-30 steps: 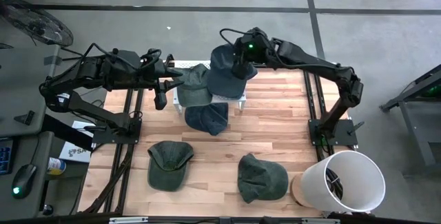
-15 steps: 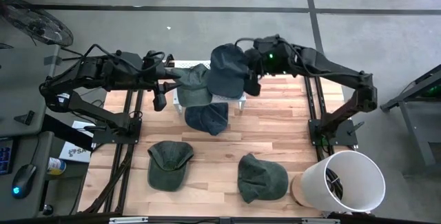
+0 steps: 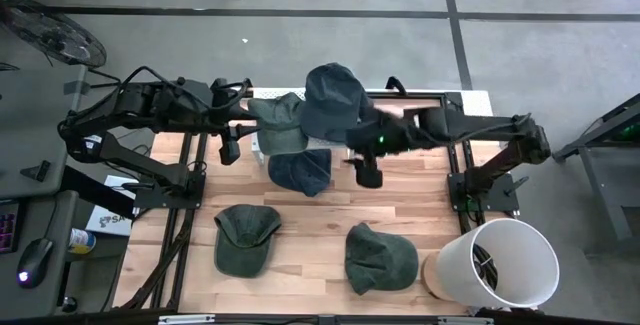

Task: Pick & Place hat
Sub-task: Stack the right gray cap on the gray cap on the shelf

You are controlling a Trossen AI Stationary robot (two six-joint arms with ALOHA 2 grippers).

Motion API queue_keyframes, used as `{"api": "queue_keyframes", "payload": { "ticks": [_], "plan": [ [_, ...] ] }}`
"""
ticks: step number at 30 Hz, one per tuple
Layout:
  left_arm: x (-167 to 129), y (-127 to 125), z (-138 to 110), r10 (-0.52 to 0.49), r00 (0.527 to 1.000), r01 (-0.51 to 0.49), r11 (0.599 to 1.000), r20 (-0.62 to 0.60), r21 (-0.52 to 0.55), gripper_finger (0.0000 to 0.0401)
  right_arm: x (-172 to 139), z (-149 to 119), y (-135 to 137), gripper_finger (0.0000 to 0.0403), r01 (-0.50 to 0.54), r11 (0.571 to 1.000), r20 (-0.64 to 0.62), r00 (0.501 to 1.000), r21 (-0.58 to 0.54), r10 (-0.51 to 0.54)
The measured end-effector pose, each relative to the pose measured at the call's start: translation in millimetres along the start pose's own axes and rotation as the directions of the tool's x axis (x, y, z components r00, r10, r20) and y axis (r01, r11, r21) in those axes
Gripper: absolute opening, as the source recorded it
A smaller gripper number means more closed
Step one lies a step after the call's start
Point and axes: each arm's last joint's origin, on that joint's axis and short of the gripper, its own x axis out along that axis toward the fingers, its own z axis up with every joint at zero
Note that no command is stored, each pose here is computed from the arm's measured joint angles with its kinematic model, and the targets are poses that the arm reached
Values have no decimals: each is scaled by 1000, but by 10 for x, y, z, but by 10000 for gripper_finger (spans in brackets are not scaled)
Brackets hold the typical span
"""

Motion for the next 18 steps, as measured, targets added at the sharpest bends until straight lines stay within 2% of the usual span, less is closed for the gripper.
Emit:
{"api": "queue_keyframes", "payload": {
  "ticks": [3,11,14,18],
  "plan": [
    [0,1,-9,0,1000,0,1000,-9,3,117,107,-91,154,236,2,1000,-24,1000,16,-2],
    [143,-59,-170,-95,989,94,995,-115,-14,117,290,-344,544,236,-76,981,-98,991,178,95],
    [253,-94,-282,-128,974,124,992,-184,-29,117,312,-423,674,236,-127,958,-131,978,255,164],
    [428,-149,-431,-170,951,162,985,-259,-54,117,330,-525,833,236,-174,905,-174,950,387,257]
  ]
}}
